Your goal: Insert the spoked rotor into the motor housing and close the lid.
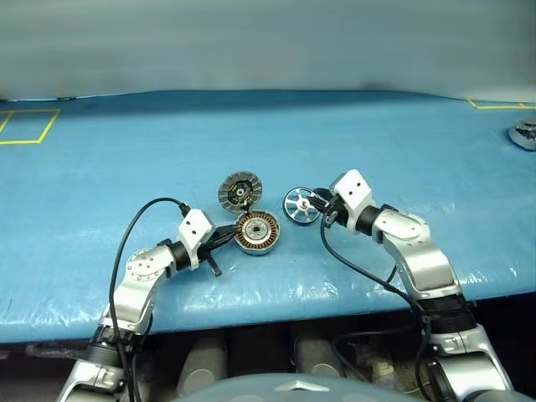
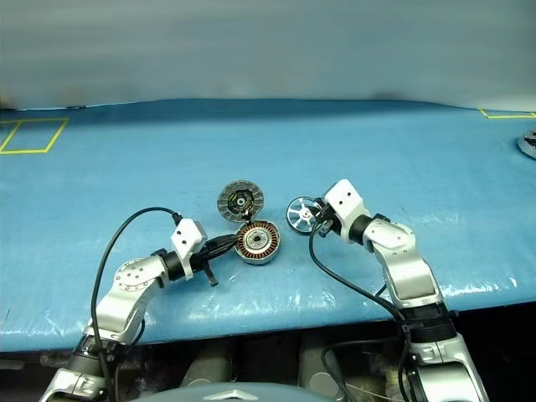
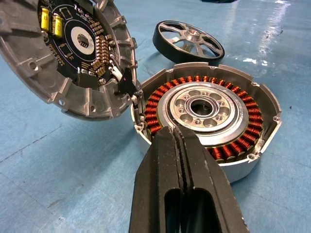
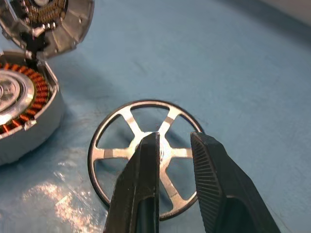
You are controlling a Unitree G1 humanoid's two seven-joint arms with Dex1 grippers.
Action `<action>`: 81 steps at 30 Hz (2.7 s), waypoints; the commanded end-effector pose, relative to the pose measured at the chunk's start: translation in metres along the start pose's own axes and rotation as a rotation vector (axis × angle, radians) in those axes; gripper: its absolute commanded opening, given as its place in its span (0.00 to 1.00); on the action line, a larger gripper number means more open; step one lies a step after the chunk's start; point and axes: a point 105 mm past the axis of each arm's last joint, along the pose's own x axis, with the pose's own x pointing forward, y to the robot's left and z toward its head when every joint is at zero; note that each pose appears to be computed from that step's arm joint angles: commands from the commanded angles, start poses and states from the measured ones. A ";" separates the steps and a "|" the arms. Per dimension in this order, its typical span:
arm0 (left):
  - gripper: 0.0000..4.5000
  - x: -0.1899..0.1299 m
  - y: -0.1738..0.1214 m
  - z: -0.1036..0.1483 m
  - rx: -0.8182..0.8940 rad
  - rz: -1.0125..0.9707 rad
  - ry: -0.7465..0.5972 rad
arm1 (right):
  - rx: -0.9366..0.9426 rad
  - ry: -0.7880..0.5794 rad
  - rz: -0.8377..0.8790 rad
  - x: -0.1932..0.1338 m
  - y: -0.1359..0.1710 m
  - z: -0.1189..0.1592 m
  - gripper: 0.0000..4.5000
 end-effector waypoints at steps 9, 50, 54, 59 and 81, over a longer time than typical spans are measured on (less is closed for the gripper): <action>0.00 -0.005 0.001 -0.004 0.003 0.044 0.006 | -0.070 0.065 0.052 0.002 0.004 -0.011 0.24; 0.00 -0.019 -0.011 0.023 0.026 -0.073 -0.122 | 0.035 -0.203 0.109 -0.019 0.027 0.038 0.01; 0.00 -0.019 -0.010 0.020 0.028 -0.069 -0.120 | 0.019 -0.241 0.168 -0.023 0.045 0.049 0.01; 0.00 -0.018 -0.009 0.016 0.034 -0.059 -0.109 | -0.051 -0.168 0.215 -0.010 0.066 0.044 0.01; 0.00 -0.023 -0.005 0.009 0.018 -0.012 -0.089 | -0.041 -0.114 0.245 0.003 0.074 0.040 0.01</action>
